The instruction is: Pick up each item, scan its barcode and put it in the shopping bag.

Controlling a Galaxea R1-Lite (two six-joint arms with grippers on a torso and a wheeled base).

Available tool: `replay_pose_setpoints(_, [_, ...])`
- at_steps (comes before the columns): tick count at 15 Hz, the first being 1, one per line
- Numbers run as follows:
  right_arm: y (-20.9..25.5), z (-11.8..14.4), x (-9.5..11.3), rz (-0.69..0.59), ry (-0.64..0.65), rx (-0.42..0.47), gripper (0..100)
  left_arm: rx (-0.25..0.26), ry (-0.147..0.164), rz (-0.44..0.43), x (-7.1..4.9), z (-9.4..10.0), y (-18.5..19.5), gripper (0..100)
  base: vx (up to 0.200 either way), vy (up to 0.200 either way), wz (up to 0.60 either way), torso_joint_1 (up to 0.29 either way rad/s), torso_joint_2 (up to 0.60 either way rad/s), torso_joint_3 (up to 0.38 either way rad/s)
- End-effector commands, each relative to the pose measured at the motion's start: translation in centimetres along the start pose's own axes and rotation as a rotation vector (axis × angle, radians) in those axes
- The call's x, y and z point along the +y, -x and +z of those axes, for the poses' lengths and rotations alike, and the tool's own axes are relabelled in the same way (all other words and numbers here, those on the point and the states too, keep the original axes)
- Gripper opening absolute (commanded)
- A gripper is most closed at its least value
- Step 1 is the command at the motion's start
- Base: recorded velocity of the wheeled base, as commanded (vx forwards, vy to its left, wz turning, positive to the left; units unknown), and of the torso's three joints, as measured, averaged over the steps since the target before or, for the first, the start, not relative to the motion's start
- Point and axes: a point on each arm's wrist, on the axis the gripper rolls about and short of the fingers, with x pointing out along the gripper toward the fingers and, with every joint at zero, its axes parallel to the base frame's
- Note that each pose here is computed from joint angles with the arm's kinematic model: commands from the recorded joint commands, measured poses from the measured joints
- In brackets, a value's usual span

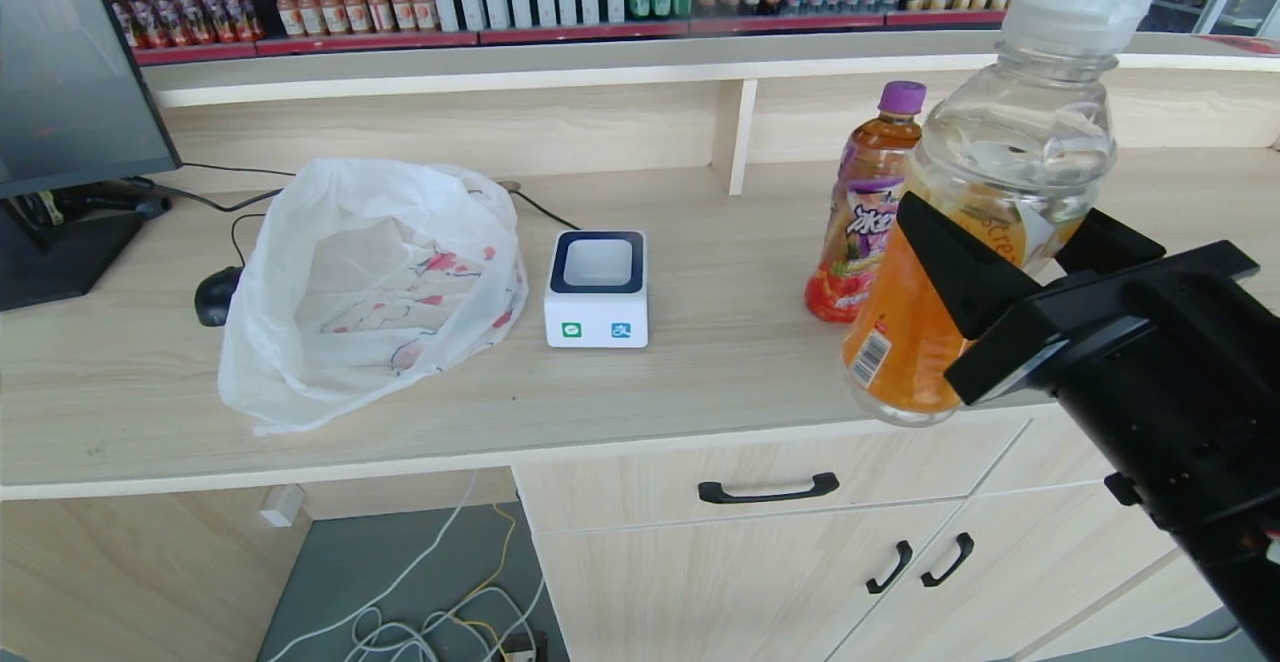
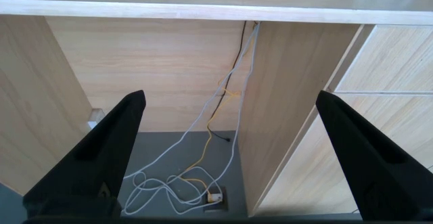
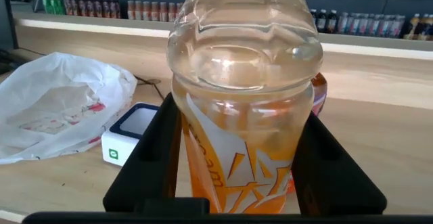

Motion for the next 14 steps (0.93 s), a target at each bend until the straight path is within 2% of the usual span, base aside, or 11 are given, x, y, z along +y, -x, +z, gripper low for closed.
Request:
replay_pose_setpoints(1, [0.0,-0.1,0.0,-0.002,0.0,0.004,0,0.0,0.0,0.0,0.0,0.0,0.0,100,0.0,0.2,0.0,-0.002,0.01,0.002])
replay_pose_setpoints(10, [-0.9,0.4,0.4,-0.014,-0.007,-0.015,0,-0.002,0.0,0.0,0.0,0.0,0.0,100,0.0,0.2,0.0,0.002,0.0,0.003])
replay_pose_setpoints(14, [-2.2,1.6,0.5,-0.129,-0.034,-0.023,0,-0.002,0.0,0.0,0.0,0.0,0.0,100,0.0,0.0,0.0,0.0,0.0,0.0])
